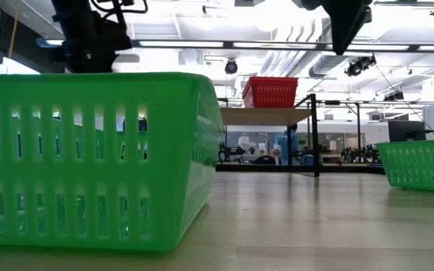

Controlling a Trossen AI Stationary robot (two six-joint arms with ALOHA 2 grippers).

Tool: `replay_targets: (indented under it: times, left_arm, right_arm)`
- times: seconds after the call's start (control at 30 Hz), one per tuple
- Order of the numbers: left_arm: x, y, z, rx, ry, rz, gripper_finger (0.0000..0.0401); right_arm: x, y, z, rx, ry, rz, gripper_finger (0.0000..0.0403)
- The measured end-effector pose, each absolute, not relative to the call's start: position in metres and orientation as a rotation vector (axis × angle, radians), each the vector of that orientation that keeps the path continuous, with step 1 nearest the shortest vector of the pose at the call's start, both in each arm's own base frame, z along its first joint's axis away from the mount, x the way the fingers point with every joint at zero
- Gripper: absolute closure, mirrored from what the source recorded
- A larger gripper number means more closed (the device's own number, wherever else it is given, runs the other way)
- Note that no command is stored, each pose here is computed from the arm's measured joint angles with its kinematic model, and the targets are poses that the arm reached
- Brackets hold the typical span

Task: Stack baskets on shelf by color
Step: Stack the top left green basket on the top of the right green basket

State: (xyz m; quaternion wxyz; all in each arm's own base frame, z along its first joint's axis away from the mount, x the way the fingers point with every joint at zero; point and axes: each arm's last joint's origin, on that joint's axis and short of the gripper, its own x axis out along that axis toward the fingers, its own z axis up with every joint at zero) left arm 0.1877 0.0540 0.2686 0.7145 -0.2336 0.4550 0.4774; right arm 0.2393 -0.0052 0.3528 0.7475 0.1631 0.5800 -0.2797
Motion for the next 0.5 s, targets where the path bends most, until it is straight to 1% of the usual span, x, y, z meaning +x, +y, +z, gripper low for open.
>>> replay_targets:
  times: [0.13, 0.27, 0.5]
  left_arm:
    - [0.184, 0.053, 0.267, -0.505, 1.048, 1.08, 0.0233]
    - [0.18, 0.057, 0.266, -0.501, 1.059, 1.151, 0.0233]
    - [0.169, 0.078, 0.266, -0.552, 1.06, 1.273, 0.0233]
  right_arm:
    - [0.242, 0.0, 0.353, 0.353, 1.242, -0.586, 0.0318]
    - [0.244, 0.005, 0.354, 0.347, 1.226, -0.566, 0.0318]
    - [0.245, 0.007, 0.354, 0.344, 1.221, -0.552, 0.0318]
